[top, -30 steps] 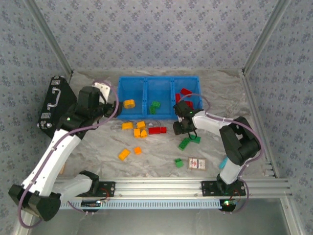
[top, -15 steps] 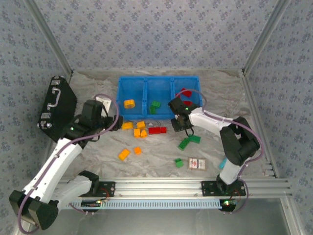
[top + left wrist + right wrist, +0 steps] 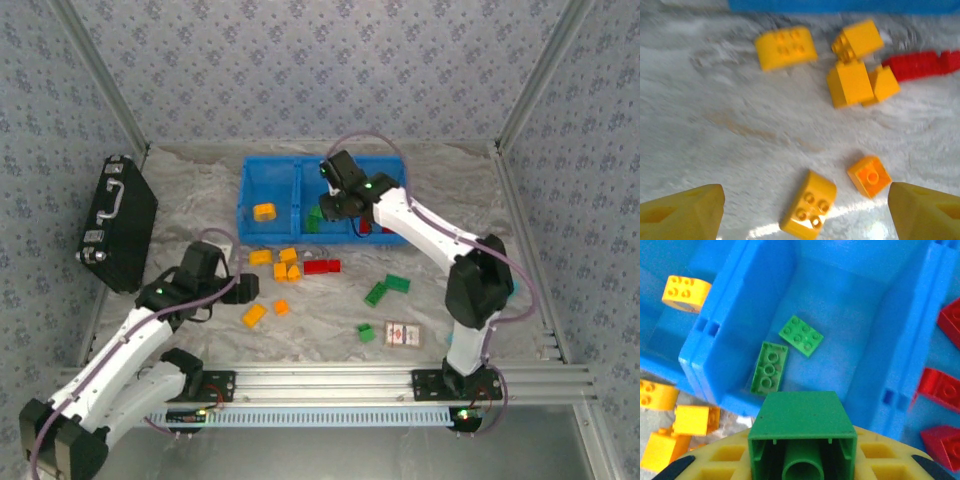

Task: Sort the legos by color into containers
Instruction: Place the lego in the container.

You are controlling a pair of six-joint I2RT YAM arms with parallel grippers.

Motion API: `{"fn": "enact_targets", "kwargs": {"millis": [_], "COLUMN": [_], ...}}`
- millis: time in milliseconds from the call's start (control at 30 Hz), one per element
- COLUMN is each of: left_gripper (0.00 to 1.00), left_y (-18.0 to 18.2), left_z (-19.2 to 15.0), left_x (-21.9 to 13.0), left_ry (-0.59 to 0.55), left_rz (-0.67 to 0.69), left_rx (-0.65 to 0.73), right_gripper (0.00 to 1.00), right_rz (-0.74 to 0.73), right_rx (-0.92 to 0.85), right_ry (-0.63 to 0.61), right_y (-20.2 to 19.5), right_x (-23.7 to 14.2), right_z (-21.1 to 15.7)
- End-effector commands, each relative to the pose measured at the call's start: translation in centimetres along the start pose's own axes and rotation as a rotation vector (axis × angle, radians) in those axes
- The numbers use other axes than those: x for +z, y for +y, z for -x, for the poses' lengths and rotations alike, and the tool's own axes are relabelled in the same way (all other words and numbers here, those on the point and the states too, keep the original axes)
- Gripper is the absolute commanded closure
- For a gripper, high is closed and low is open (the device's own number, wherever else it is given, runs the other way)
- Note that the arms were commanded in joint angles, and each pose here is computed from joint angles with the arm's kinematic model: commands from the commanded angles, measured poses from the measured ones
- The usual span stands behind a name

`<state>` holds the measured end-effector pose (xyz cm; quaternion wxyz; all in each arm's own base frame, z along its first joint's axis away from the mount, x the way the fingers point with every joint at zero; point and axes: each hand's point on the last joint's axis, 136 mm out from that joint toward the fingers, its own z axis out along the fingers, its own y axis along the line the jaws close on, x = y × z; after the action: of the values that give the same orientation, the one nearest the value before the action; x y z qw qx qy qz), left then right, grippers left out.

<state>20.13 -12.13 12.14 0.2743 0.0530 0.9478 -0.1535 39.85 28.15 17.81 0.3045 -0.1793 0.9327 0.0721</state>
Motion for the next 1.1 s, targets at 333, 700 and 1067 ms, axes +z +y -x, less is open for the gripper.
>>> {"fn": "enact_targets", "kwargs": {"millis": [333, 700, 1067], "left_gripper": [0.15, 0.17, 0.22], "left_y": [1.8, 1.5, 0.9], "left_z": [-6.8, -7.7, -7.8], "left_x": [1.6, 3.1, 5.2], "left_ry": [0.097, 0.117, 0.129], "left_rz": [0.191, 0.215, 0.217], "left_rx": [-0.041, 0.021, 0.059], "right_gripper": [0.68, 0.54, 0.43], "right_rz": [-0.005, 0.000, 0.014], "right_rx": [-0.032, -0.031, -0.040], "right_ry": [0.058, 0.083, 0.040], "right_y": [-0.3, -1.0, -0.8], "right_x": [6.7, 8.0, 6.0], "right_z": [0.9, -0.4, 0.7]}}
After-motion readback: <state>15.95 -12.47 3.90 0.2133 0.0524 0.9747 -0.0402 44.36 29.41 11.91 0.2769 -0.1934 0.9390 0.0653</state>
